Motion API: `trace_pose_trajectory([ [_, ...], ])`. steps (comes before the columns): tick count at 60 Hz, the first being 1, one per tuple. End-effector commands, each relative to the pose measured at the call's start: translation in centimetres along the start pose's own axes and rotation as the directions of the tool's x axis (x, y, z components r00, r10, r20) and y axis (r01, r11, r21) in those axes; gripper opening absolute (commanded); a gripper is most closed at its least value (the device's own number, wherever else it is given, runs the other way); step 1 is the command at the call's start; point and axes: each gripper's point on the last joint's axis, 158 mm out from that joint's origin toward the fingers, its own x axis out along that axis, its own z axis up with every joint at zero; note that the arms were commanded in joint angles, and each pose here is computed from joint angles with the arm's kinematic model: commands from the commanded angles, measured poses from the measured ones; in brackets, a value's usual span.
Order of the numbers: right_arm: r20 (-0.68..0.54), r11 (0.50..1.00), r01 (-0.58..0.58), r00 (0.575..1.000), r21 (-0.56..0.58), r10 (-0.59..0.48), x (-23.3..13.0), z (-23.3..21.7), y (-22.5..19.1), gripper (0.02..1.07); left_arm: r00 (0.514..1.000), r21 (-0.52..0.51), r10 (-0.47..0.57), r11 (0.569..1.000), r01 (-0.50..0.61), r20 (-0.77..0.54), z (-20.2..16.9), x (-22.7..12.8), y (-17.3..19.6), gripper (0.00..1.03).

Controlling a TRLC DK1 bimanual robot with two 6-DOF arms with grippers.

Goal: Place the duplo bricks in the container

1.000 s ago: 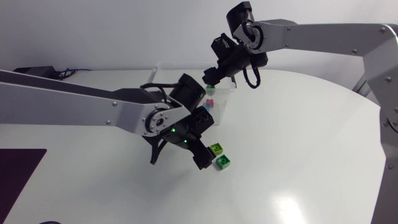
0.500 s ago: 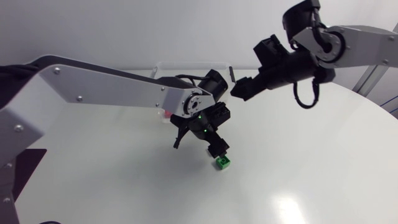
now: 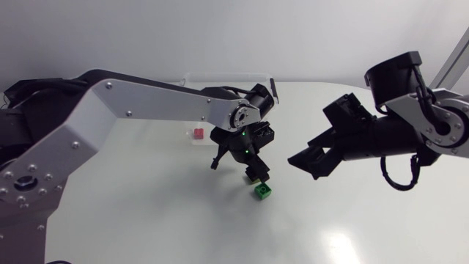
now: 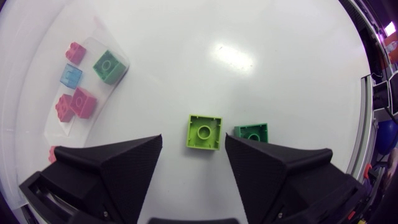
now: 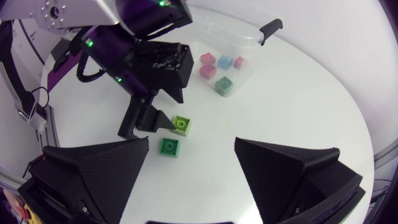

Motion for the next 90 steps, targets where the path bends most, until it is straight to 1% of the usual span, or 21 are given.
trace_pose_trajectory([
  [1,-0.033,1.000,-0.020,0.999,-0.006,0.020,0.0,-2.3,0.8,1.02,0.999,0.023,-0.005,1.000,0.006,-0.035,-0.4,1.3,0.0,0.67],
  [17,-0.073,0.999,-0.048,0.996,-0.012,0.047,-0.2,-5.5,2.3,1.02,0.998,0.054,-0.008,0.998,0.012,-0.065,-0.4,2.1,-0.2,0.67],
  [31,-0.100,0.996,-0.086,0.991,-0.010,0.084,-0.1,-7.1,3.6,1.02,0.995,0.072,-0.019,0.997,0.026,-0.097,-0.5,3.0,-0.3,0.67],
  [32,-0.105,0.996,-0.088,0.991,-0.007,0.087,0.0,-7.3,3.7,1.02,0.995,0.073,-0.020,0.997,0.028,-0.101,-0.5,3.0,-0.3,0.66],
  [34,-0.121,0.995,-0.100,0.988,-0.005,0.099,0.4,-7.7,4.0,1.02,0.994,0.077,-0.023,0.997,0.031,-0.108,-0.6,3.3,-0.3,0.55],
  [36,-0.132,0.994,-0.107,0.986,-0.003,0.106,0.7,-8.0,4.2,1.02,0.992,0.081,-0.026,0.996,0.036,-0.120,-1.0,3.7,-0.4,0.40],
  [37,-0.139,0.994,-0.112,0.984,-0.003,0.110,0.9,-8.1,4.4,1.02,0.991,0.080,-0.028,0.996,0.039,-0.127,-1.2,4.0,-0.5,0.27],
  [39,-0.155,0.993,-0.120,0.981,-0.003,0.118,1.2,-8.4,4.6,1.02,0.988,0.079,-0.036,0.996,0.048,-0.150,-1.8,4.4,-0.6,0.25],
  [42,-0.163,0.993,-0.118,0.980,-0.008,0.115,1.6,-8.5,4.6,1.02,0.982,0.096,-0.049,0.993,0.067,-0.183,-2.5,4.3,-0.8,0.24],
  [47,-0.179,0.995,-0.099,0.979,-0.021,0.093,2.5,-8.7,4.3,1.02,0.980,0.114,-0.053,0.991,0.076,-0.191,-3.1,4.0,-1.2,0.23],
  [53,-0.196,0.996,-0.082,0.978,-0.041,0.073,3.9,-9.1,4.2,1.02,0.986,0.117,-0.061,0.990,0.079,-0.154,-2.8,2.2,-1.6,0.22],
  [58,-0.201,0.996,-0.064,0.978,-0.060,0.051,5.4,-9.0,3.8,1.02,0.991,0.110,-0.061,0.991,0.073,-0.117,-2.4,0.1,-1.4,0.22],
  [63,-0.216,0.996,-0.057,0.976,-0.067,0.042,6.8,-9.0,3.5,1.02,0.997,0.081,-0.047,0.995,0.051,-0.055,-1.7,-3.1,-0.3,0.22],
  [71,-0.239,0.996,-0.052,0.971,-0.079,0.032,8.9,-8.6,3.7,1.02,0.997,0.052,-0.004,0.999,0.001,0.075,-0.2,-9.5,1.3,0.22],
  [77,-0.255,0.995,-0.046,0.967,-0.084,0.023,10.0,-8.3,4.1,1.02,0.986,0.012,0.046,0.999,-0.048,0.163,0.8,-13.7,3.1,0.22],
  [81,-0.260,0.995,-0.040,0.966,-0.092,0.014,10.8,-7.7,4.2,1.02,0.971,-0.033,0.091,0.996,-0.086,0.222,1.4,-16.0,5.1,0.22],
  [88,-0.279,0.995,-0.019,0.960,-0.099,-0.009,12.2,-7.2,4.1,1.02,0.946,-0.108,0.160,0.985,-0.135,0.282,1.9,-17.7,8.8,0.22],
  [90,-0.287,0.995,-0.015,0.958,-0.096,-0.013,12.7,-7.2,4.1,1.02,0.931,-0.138,0.188,0.979,-0.151,0.312,2.3,-18.1,10.1,0.22],
])
